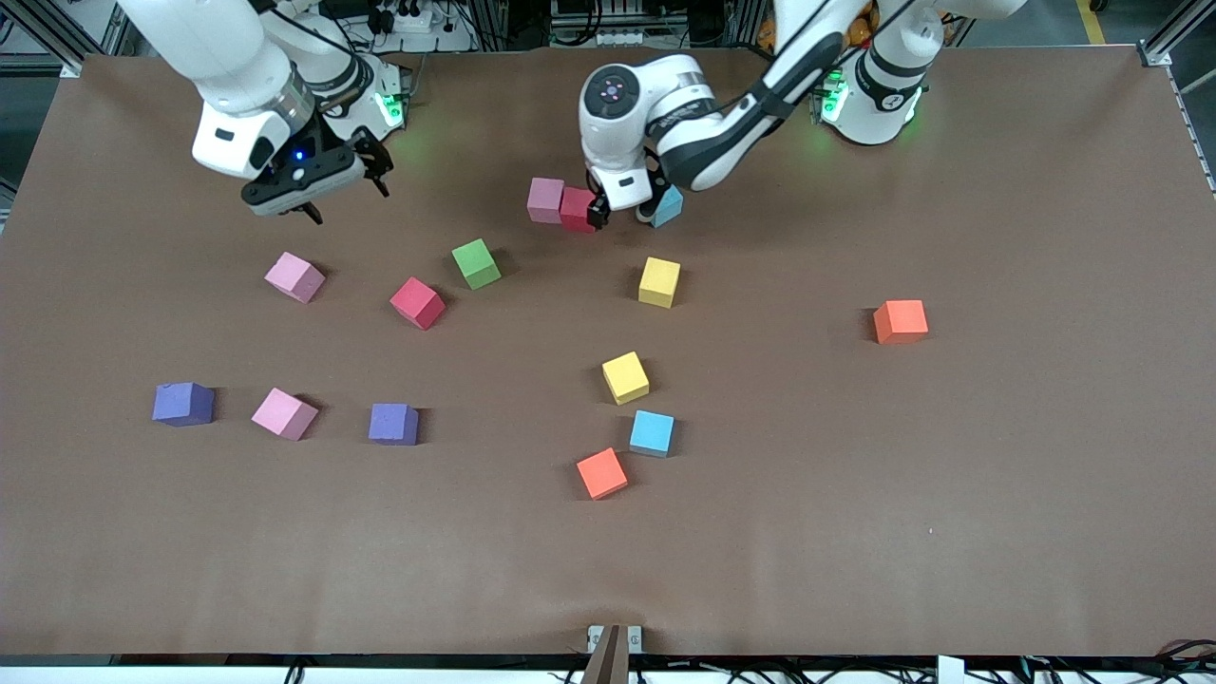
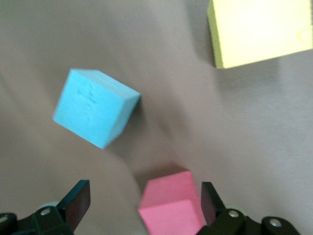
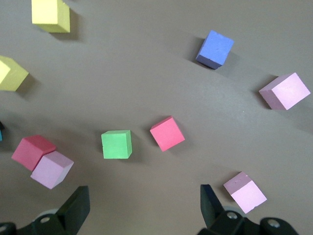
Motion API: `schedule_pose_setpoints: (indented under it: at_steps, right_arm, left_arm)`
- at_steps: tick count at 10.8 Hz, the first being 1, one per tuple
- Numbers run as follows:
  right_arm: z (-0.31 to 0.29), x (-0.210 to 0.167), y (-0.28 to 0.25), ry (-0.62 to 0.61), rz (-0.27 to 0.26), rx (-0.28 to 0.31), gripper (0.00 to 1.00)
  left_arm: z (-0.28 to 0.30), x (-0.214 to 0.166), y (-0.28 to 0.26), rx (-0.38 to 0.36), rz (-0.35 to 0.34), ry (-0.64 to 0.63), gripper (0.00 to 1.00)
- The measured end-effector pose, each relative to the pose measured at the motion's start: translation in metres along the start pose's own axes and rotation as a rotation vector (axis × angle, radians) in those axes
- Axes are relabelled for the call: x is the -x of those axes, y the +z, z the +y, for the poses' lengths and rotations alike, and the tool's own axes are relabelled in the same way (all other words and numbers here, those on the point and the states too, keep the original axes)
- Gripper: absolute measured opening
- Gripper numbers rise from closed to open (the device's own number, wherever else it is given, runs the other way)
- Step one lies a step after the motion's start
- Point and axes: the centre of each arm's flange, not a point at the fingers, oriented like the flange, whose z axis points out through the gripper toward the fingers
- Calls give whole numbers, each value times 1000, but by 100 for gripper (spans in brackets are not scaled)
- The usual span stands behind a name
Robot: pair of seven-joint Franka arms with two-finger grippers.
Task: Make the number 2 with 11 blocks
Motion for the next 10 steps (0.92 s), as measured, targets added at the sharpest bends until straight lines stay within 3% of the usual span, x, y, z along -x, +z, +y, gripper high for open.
schedule_pose_setpoints:
  at_steps: [3,6,10]
  right_arm:
    - [-12,2,8,-106,-8,-2,100]
    - [-13,3,13,-124,-11,-3,100]
    - [-12,3,15,-126,-12,-3,100]
  left_arm:
    - [-20,-11,22,-35,45,88,100]
    - [-30,-21,38,-38,91,131,100]
    - [-35,-32,49,-20,102,157,100]
